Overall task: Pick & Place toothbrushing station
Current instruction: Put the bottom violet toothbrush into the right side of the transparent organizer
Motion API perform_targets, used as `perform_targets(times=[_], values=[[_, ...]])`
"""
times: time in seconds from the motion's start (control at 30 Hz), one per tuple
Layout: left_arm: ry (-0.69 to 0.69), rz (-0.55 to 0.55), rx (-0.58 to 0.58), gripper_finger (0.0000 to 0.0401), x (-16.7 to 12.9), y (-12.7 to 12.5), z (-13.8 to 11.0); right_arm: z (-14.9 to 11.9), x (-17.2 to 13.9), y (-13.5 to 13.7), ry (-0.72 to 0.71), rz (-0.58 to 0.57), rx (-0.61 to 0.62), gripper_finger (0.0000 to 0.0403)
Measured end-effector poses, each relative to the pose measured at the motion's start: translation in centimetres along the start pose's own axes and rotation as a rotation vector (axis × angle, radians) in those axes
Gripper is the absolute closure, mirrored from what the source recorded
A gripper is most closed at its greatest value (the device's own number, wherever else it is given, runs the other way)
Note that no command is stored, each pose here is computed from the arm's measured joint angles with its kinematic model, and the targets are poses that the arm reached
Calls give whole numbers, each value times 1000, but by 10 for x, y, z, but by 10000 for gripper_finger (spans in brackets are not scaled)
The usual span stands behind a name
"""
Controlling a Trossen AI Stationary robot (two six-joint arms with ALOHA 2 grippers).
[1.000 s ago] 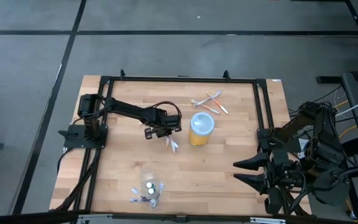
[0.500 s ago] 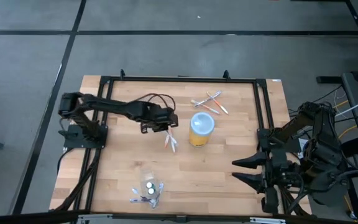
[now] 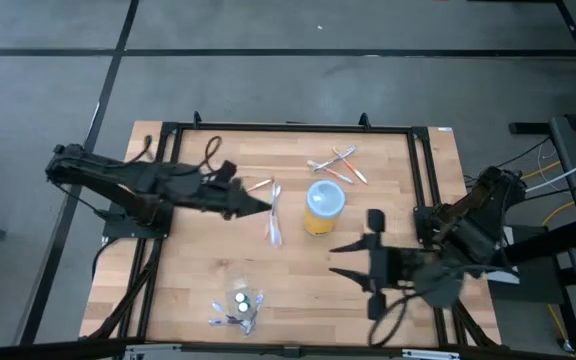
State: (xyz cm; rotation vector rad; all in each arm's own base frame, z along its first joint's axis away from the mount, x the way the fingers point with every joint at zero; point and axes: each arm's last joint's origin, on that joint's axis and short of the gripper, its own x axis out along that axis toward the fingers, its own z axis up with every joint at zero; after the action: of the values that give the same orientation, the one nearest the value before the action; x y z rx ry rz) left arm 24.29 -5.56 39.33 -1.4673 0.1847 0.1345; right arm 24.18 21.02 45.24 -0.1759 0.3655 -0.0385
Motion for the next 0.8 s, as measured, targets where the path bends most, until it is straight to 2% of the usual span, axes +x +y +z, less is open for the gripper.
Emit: perform_targets(times=[0.07,0.23,0.33,0.43,0.8], values=[[12,-35,12,399,-10,-5,-10,0,10,-2,8,-1,-96,248],[71,-105,13,399,-15,-12,-32,4,37,-5,-13,26,-214,248],[80,-130,5,400,-14,-13,-39,6,56,-2,-43,47,-313,248],[80,-122,2,400,-14,-12,-42,6,69,2,-67,20,-400,250],[92,-106,-60,400,-6,-9,-47,15,81,-6,-133,-22,-414,296]])
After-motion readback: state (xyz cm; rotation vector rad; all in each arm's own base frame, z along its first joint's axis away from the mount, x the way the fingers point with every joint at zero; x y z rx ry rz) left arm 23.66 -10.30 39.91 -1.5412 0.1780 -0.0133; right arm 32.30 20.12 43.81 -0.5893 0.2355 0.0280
